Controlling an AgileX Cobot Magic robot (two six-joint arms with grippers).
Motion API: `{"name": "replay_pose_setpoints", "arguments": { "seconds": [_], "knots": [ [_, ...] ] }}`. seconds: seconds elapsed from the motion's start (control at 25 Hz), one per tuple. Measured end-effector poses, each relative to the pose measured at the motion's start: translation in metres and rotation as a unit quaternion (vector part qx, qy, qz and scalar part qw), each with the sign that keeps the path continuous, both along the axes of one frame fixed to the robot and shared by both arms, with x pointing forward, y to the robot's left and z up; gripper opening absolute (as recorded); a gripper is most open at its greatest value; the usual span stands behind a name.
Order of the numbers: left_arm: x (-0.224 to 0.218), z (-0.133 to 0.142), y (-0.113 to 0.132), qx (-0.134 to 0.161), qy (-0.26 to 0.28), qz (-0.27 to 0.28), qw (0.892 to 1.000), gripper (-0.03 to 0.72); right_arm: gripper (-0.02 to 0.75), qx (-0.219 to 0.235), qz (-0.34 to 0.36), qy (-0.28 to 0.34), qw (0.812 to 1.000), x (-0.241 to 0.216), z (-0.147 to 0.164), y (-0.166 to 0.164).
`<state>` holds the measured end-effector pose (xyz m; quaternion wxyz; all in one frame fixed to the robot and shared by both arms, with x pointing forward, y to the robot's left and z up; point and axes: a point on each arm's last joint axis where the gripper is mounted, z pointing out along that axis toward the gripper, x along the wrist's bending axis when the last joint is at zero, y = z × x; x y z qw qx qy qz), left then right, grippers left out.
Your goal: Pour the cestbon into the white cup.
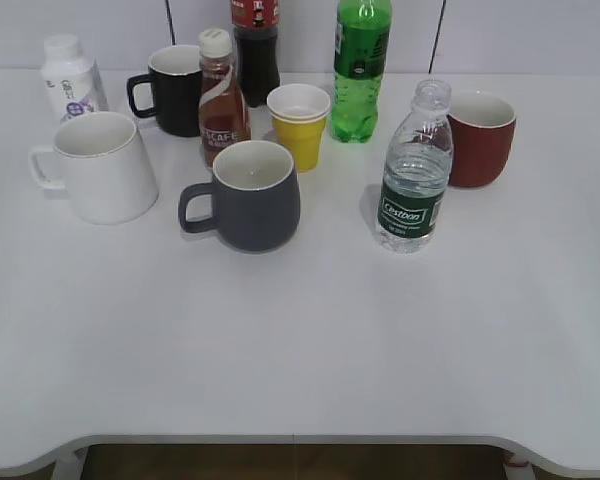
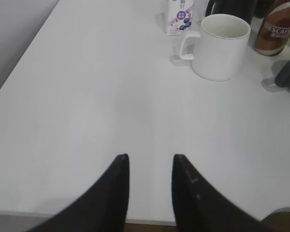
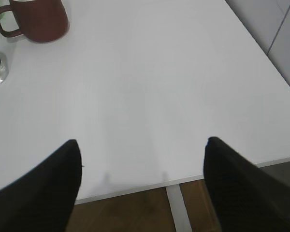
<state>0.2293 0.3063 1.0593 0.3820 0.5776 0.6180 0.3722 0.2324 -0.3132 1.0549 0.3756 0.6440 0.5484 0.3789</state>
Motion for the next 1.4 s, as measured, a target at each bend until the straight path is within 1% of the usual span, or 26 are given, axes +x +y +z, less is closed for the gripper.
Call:
{"name": "replay_pose_setpoints", "arguments": {
  "seconds": [1.4],
  "knots": [
    [0.0, 0.0001, -0.0001, 0.0, 0.0, 0.0, 1.0, 0.23, 0.589, 0.0, 0.0, 0.0, 1.0, 0.0, 0.0, 0.0]
  ]
}}
